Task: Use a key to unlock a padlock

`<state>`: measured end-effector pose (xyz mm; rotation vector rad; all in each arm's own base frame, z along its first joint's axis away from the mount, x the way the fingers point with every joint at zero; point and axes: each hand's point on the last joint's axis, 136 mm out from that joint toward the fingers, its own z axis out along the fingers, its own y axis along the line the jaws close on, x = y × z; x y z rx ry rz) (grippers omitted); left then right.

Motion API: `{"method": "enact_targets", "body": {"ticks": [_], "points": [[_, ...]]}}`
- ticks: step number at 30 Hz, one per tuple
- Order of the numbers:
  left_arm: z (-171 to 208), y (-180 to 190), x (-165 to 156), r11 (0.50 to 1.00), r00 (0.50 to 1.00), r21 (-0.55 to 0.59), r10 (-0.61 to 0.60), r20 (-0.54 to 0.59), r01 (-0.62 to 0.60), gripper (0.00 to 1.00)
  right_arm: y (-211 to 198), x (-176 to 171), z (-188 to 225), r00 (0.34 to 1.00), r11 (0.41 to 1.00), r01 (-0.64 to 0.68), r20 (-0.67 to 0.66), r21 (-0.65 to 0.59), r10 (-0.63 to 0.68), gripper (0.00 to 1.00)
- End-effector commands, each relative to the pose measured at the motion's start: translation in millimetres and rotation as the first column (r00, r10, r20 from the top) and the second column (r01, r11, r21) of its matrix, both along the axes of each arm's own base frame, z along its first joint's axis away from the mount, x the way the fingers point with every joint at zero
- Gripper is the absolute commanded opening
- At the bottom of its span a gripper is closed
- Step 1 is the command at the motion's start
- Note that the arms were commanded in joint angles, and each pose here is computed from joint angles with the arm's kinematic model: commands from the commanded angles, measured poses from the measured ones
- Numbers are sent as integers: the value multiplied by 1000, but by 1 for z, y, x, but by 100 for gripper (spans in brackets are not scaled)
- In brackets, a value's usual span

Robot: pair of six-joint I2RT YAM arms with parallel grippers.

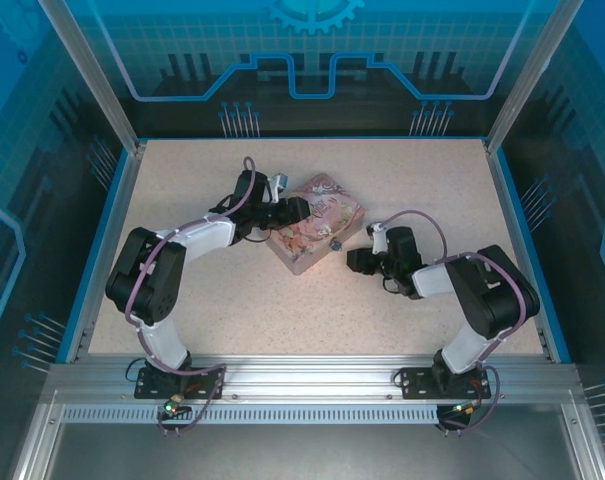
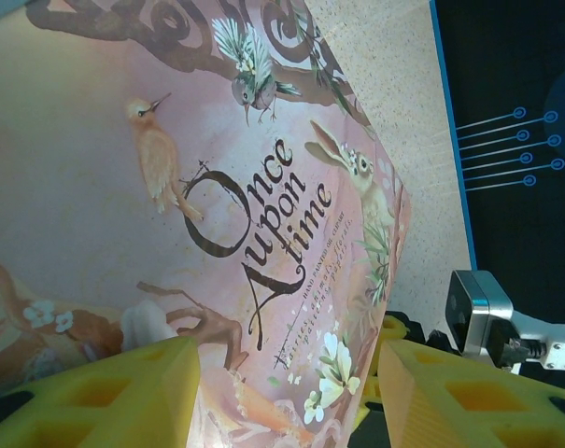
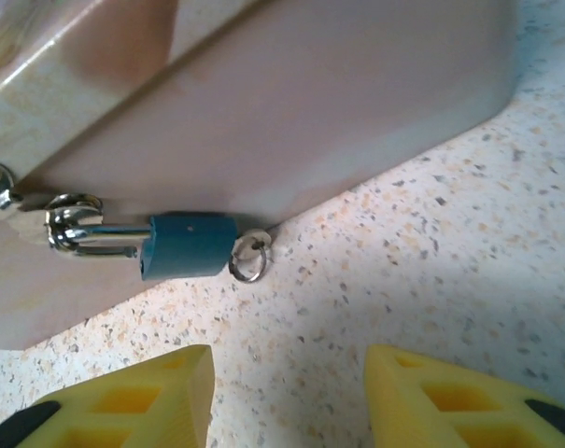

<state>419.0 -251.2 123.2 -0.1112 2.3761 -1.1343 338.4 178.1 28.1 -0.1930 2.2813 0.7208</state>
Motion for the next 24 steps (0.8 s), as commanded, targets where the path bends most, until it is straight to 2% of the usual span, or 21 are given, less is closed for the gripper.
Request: {"method": "enact_targets", "body": {"ticks": [1,6,14,21,24], "points": [[-59,34,-18,986,983,155,92,-162,-67,55,3,-5,7,998,998,-24,50,-53,27,50],[-56,33,-17,986,984,151,89,-155,-66,55,27,-6,11,985,976,-117,101,-183,137,53],[-55,32,-16,987,984,142,91,-153,-69,55,46,9,8,962,917,-103,195,-386,190,54],[-53,32,-14,987,985,144,90,-149,-69,55,66,14,-7,951,891,-138,192,-433,241,56],[-52,33,-14,987,985,145,91,-148,-70,55,83,11,-6,936,898,-202,191,-391,294,48]]}}
